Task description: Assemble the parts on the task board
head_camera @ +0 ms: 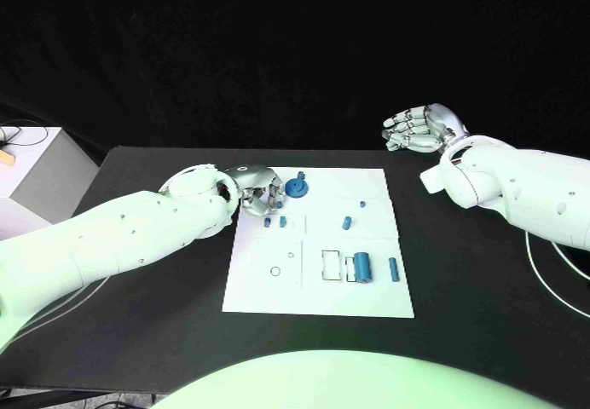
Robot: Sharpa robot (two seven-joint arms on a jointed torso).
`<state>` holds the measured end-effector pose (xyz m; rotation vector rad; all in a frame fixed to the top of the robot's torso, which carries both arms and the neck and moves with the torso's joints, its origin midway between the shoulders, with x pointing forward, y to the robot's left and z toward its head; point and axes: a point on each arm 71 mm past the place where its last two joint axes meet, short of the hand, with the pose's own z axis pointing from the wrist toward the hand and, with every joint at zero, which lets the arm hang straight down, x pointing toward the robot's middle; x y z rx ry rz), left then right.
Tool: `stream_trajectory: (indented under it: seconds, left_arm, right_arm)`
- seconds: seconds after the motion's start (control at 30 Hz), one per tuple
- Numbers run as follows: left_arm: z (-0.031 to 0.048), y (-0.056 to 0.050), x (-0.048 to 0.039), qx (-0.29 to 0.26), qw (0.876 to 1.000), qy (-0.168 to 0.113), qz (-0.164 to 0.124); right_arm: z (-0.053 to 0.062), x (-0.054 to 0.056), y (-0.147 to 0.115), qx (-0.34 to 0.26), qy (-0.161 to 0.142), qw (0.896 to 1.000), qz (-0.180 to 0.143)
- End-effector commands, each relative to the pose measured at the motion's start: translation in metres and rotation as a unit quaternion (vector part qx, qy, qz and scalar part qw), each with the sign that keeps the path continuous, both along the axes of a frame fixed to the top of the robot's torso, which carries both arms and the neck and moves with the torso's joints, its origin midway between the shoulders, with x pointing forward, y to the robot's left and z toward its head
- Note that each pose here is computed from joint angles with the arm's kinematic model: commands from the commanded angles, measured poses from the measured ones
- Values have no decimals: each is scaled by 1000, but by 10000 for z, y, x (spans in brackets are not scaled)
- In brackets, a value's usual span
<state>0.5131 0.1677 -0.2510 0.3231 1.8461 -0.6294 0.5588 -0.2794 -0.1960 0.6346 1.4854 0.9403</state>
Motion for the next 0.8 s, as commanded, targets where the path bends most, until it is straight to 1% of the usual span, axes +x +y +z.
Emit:
stream_trajectory:
  seconds: [0.03,0.4,0.8]
  left_arm:
    - [1,-21,-14,0,1000,6,-7]
    - [25,-40,-20,-8,1000,-2,-11]
    - [20,-51,-15,-6,1000,1,-9]
  right_arm:
    - [-1,-2,9,-1,0,1000,7]
    - [-5,-3,13,-1,0,1000,7]
    - [-7,-3,20,-1,0,1000,8]
